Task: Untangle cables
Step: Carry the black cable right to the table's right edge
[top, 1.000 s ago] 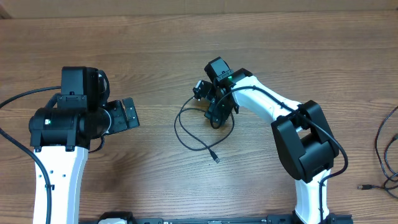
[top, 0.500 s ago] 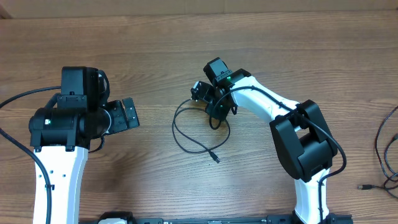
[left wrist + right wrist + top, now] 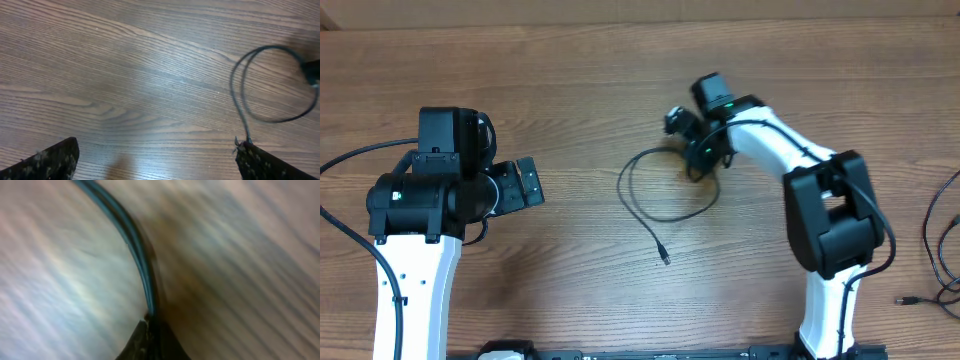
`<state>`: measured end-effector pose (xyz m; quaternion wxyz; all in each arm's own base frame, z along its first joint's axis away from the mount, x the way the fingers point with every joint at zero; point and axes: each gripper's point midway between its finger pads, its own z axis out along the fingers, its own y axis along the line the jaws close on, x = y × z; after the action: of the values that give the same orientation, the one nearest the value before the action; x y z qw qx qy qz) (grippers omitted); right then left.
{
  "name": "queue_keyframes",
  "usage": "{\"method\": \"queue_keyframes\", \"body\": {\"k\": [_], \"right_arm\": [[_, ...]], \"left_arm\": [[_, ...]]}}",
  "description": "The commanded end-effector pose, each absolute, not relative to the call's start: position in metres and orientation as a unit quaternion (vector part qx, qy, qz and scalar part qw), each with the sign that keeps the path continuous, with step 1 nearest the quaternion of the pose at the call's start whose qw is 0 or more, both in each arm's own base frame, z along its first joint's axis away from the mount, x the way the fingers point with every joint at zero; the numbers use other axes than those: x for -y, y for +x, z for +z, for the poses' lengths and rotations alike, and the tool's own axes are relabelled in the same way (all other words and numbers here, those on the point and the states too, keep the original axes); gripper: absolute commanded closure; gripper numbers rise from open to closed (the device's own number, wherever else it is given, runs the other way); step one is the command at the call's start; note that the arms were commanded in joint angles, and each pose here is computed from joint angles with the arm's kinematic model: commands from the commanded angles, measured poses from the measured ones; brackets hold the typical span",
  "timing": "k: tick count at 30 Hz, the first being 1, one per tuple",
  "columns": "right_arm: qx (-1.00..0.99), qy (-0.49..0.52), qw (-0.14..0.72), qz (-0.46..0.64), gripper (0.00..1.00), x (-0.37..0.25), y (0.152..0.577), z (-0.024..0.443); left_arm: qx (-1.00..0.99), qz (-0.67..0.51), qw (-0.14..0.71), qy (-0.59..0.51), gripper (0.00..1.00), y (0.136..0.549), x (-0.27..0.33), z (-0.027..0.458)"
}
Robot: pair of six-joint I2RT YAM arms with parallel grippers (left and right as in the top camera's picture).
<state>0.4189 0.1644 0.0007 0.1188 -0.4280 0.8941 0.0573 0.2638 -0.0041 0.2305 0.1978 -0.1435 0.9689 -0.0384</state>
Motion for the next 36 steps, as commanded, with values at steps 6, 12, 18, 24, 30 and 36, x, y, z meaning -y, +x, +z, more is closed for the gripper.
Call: {"method": "queue_keyframes", "body": {"k": [6,12,18,24,30,36], "right_arm": [[-0.964,-0.247,0.097,0.016,0.96,-0.023,0.447,-0.041],[-0.99,-0.058,0.128,-0.001,0.94,0.099,0.452,-0.039],[-0.967,0.204,0.149,-0.012,0.83,0.234,0.412,-0.036],[-0.913,0.343,0.199,0.097,0.82,0.302,0.364,-0.027],[-0.874,0.366,0.255,0.192,0.86,0.313,0.356,-0.008],[-0.87,0.358,0.265,0.21,0.76,0.305,0.367,0.007]], "left_arm": [[-0.97,-0.038,0.199,-0.136,0.0,0.265,0.003,0.231],[-0.97,-0.038,0.199,-0.136,0.0,0.265,0.003,0.231],[-0.97,-0.038,0.199,-0.136,0.0,0.265,0.003,0.231],[-0.97,-0.038,0.199,-0.136,0.0,0.265,0.003,0.231],[-0.97,-0.038,0.199,-0.136,0.0,0.265,0.003,0.231],[-0.97,-0.038,0.199,-0.136,0.0,0.265,0.003,0.231]]}}
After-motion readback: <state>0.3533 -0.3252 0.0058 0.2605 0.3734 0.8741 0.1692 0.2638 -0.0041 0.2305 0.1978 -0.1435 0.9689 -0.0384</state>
